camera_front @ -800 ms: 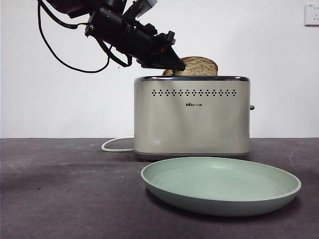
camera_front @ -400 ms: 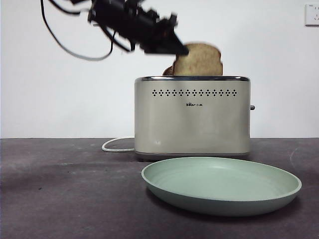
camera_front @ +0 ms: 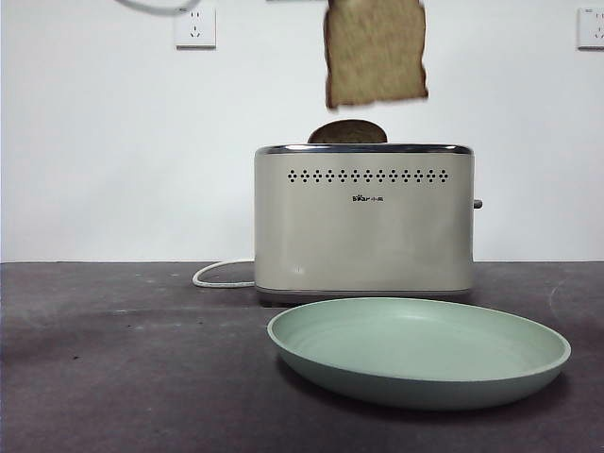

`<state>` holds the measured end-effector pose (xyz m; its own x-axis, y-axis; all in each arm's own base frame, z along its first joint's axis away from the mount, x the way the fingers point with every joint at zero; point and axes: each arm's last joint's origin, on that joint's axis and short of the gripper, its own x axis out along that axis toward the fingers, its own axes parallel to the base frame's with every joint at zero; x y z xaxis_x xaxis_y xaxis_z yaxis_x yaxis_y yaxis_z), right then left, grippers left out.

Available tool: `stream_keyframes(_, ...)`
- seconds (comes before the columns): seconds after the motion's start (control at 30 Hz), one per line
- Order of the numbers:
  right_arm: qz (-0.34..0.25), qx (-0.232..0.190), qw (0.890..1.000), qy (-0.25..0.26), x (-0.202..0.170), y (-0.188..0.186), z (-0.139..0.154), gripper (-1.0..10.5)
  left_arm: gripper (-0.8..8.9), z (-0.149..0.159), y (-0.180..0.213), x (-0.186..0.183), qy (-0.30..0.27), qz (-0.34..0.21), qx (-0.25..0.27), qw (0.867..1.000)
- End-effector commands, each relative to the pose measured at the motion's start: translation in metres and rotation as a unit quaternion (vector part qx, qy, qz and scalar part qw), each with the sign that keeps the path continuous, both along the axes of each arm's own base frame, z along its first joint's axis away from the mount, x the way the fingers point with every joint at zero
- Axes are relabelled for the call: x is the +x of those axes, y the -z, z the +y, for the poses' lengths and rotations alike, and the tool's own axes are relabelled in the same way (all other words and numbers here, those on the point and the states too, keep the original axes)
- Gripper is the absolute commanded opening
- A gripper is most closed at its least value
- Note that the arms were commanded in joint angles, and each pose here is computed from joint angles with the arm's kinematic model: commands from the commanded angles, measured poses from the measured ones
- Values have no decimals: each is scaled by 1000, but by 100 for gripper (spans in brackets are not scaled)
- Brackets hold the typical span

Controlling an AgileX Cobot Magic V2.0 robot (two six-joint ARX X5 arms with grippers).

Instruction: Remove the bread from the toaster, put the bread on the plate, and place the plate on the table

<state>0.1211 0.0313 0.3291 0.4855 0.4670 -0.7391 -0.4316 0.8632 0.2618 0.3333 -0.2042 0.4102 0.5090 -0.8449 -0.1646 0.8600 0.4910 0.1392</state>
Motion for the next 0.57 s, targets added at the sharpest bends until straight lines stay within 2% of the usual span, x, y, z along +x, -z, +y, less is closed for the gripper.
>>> stream_keyframes(0.03, 7, -1, 1000, 1, 9, 3, 2, 595, -8, 13, -30, -23, -4, -29, -18, 999)
stream_keyframes(0.17, 19, -1, 1000, 6, 26, 8, 5, 595, -8, 33, -56, -58, -5, -31, -19, 999)
stream_keyframes(0.23, 29, -1, 1000, 8, 37, 12, 6, 595, -8, 43, -62, -76, -2, -22, 2, 1000)
stream_keyframes(0.33, 46, -4, 999, 8, 54, 21, 9, 594, -5, 53, -60, -94, 3, 6, 45, 999)
stream_keyframes(0.57, 115, -18, 993, 9, 93, 53, 16, 593, -5, 62, -51, -114, 17, 69, 95, 993)
